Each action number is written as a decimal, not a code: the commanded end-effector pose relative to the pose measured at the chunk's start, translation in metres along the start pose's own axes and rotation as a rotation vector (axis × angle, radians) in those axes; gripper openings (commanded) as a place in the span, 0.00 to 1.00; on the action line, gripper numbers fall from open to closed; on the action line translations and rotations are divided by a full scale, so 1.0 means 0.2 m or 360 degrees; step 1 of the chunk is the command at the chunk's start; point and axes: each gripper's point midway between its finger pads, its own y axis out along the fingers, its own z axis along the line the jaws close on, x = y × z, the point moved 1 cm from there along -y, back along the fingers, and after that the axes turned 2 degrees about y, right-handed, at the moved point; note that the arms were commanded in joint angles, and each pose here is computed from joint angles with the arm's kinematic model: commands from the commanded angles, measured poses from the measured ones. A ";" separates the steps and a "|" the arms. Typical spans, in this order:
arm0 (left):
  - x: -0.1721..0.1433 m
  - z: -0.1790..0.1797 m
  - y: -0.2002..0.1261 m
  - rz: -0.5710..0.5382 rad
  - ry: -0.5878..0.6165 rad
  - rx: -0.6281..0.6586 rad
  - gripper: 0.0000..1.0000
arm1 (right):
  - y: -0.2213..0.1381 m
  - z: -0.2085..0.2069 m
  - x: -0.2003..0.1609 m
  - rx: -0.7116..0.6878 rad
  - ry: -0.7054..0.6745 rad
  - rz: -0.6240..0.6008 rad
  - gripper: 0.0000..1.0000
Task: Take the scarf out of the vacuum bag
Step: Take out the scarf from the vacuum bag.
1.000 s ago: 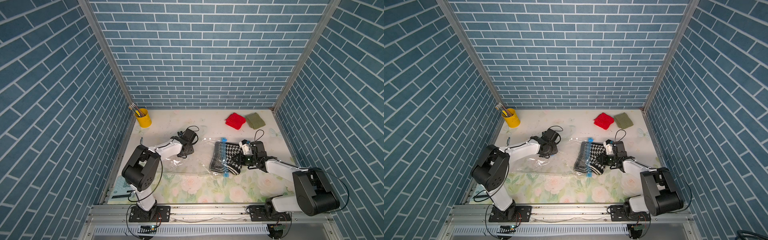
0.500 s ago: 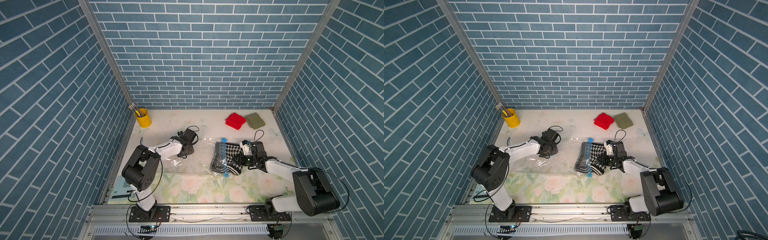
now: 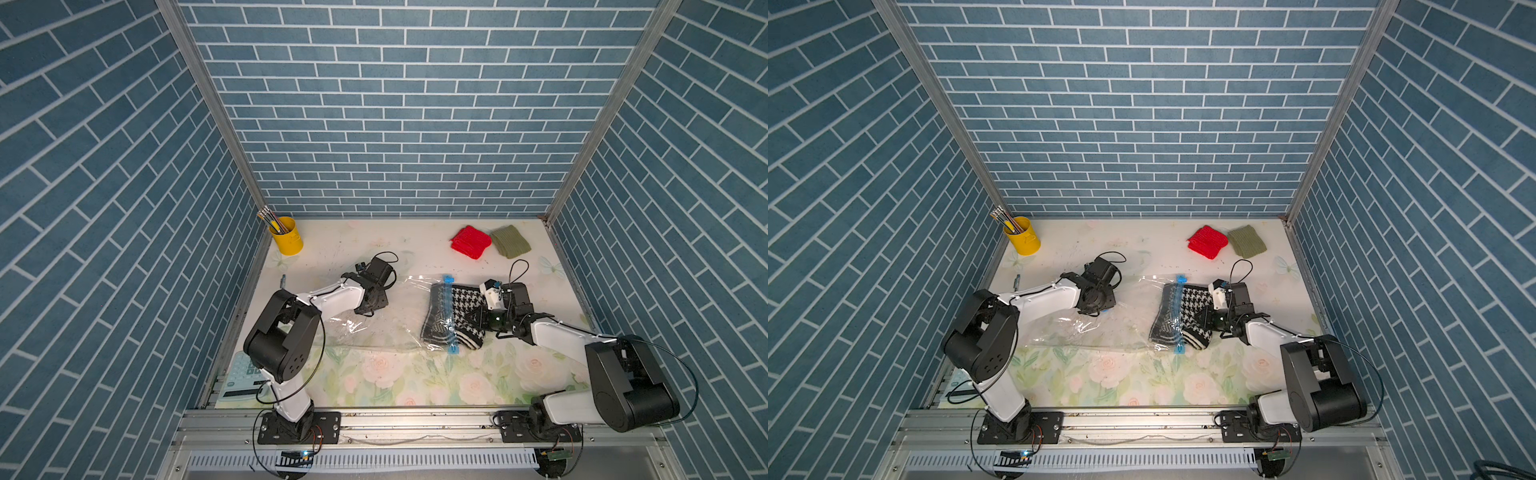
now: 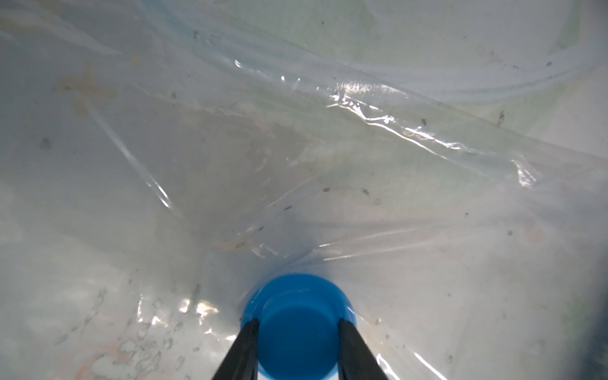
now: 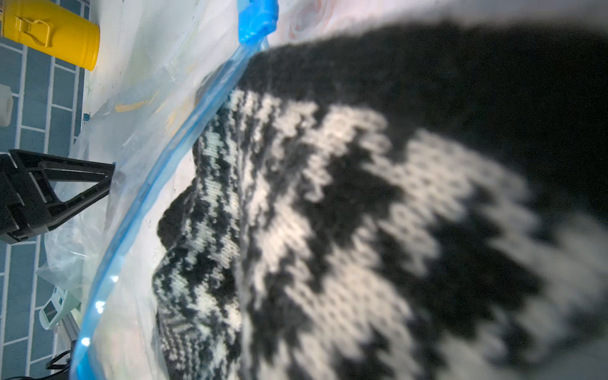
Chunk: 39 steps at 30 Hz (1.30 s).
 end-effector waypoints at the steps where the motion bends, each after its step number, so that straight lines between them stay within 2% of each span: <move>1: 0.00 0.06 0.01 -0.0017 -0.0020 0.0076 0.09 | -0.02 -0.03 0.02 -0.0040 -0.0007 -0.0060 0.00; 39: 0.01 0.04 0.01 -0.0028 -0.0038 0.0046 0.09 | -0.04 -0.06 0.03 -0.0004 0.0036 -0.0086 0.00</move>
